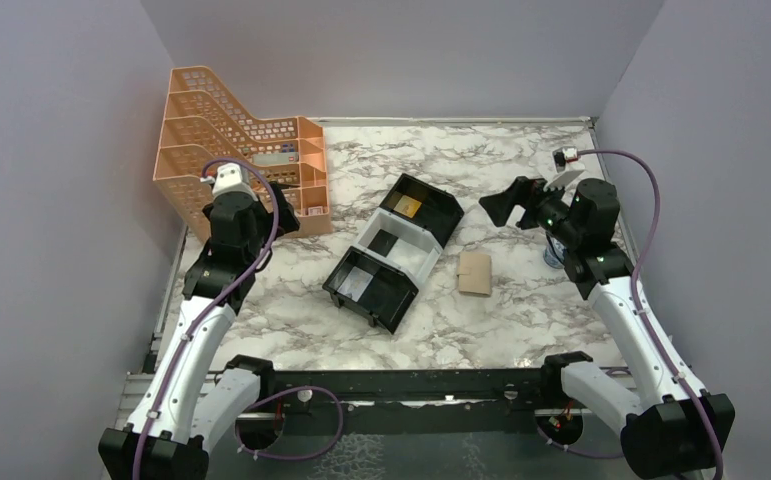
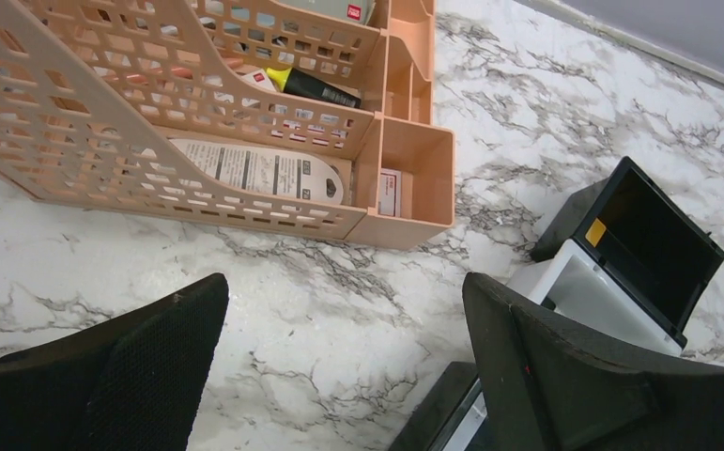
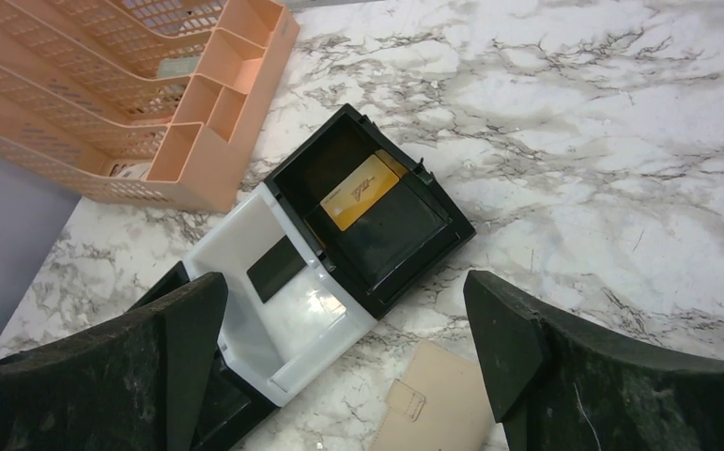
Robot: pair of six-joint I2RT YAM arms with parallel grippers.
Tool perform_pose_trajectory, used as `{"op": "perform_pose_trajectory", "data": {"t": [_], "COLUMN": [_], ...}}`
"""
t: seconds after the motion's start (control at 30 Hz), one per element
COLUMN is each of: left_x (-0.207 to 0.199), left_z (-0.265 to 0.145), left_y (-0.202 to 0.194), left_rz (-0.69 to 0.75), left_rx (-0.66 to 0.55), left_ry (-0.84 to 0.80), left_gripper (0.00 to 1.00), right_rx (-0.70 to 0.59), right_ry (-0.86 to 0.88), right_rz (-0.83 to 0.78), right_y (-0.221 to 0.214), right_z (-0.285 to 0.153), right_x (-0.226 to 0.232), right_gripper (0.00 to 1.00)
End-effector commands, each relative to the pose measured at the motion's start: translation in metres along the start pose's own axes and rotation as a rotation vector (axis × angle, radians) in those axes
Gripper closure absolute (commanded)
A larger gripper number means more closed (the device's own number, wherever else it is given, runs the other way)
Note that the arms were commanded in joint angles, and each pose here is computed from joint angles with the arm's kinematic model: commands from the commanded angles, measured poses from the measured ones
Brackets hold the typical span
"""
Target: Take the credit cards out of the card holder
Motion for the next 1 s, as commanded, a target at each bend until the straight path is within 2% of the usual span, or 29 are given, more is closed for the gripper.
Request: {"op": "perform_pose_trajectory", "data": {"t": [0.0,0.13,0.3,0.43,0.63,0.73,0.83,0.97], "left_x": [-0.005,-0.007,-0.024,-0.052,-0.095,-0.118,-0.129,-0.130], "left_z": [-0.004,-0.005,-0.006,0.006,0.036,0.054,0.079,0.101], "left_y": [0.018,0.013,0.007,0.008,-0.007,-0.020,-0.034,-0.040], "left_rz": [-0.010,0.021,0.038,0.043,0.148,0.214,0.225,0.224], "left_rx": [-0.070,-0.035,0.012,0.144,0.231,0.260,0.329,0.308], "left_ry": [0.012,-0.057,-0.294,-0.485,-0.438,-0.410,-0.370,-0.296], "left_gripper": [0.01,0.01,0.01,0.01,0.01,0.01,0.01,0.01], "right_rx": [-0.043,-0.031,0.018,0.074,0.114,0.141,0.168,0.181], "right_ry": [0.039,0.063,0.096,0.166,0.243,0.194,0.075,0.068], "right_rz": [-0.049,-0.057,-0.064,-0.052,-0.030,-0.010,0.036,0.039], "right_y": [0.011,0.010,-0.001,-0.008,-0.014,-0.018,-0.018,-0.022], "right_z": [0.000,0.001,0.006,0.013,0.019,0.023,0.027,0.027], "right_x": [0.004,0.005,0.002,0.002,0.004,-0.001,-0.009,-0.010], "right_gripper": [0.01,0.01,0.01,0.01,0.01,0.01,0.01,0.01]}}
Point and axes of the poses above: each gripper's point midway between its finger pads, its own z axis out along the fingers, its own x axis along the line the jaws close on, y = z × x, the point moved 10 cm from there along -z, back along the fingers, and after that the axes turned 4 degrees about -z, right-handed, at the moved point
